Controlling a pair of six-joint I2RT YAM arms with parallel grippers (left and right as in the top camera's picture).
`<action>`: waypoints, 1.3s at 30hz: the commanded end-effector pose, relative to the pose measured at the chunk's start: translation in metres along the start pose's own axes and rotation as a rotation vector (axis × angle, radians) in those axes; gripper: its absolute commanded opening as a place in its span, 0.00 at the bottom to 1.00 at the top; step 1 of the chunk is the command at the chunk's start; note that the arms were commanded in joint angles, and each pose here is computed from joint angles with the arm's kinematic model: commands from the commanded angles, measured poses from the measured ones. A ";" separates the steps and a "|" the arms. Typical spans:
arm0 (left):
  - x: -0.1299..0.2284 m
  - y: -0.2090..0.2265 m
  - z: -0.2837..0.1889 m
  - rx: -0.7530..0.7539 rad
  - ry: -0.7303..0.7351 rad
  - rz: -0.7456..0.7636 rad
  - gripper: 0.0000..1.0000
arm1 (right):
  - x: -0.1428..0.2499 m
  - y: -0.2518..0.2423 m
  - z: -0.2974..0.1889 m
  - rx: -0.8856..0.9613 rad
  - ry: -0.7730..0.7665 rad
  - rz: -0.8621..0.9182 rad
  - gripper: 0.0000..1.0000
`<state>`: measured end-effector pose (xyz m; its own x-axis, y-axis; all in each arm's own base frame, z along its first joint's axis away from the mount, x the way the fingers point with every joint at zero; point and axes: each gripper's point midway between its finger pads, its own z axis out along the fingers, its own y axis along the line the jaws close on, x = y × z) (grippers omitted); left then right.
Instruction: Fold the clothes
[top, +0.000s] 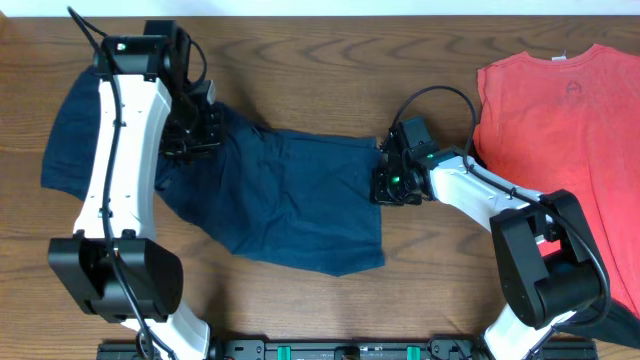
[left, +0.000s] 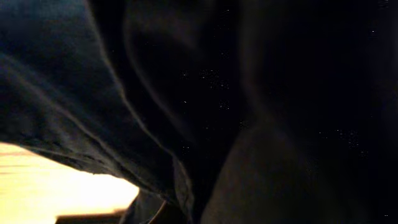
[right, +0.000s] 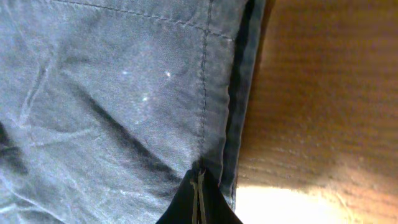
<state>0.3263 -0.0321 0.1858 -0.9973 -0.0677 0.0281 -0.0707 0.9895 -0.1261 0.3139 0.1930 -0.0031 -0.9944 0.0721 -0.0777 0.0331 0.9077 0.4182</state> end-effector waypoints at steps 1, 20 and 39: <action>-0.002 -0.022 0.000 0.021 -0.016 -0.033 0.07 | 0.012 -0.017 0.010 0.069 0.044 0.106 0.01; -0.003 -0.152 0.048 0.049 -0.073 0.134 0.10 | 0.016 -0.021 0.010 0.090 0.056 0.133 0.01; 0.034 -0.206 0.105 0.009 0.041 0.173 0.45 | 0.017 -0.023 0.010 0.099 0.056 0.134 0.01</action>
<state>0.3072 -0.2510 0.1116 -0.9900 0.1376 0.0323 0.1316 0.9806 -0.1452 0.3077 0.1899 -0.0038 -0.9878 0.1554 -0.0102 0.1381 0.9039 0.4048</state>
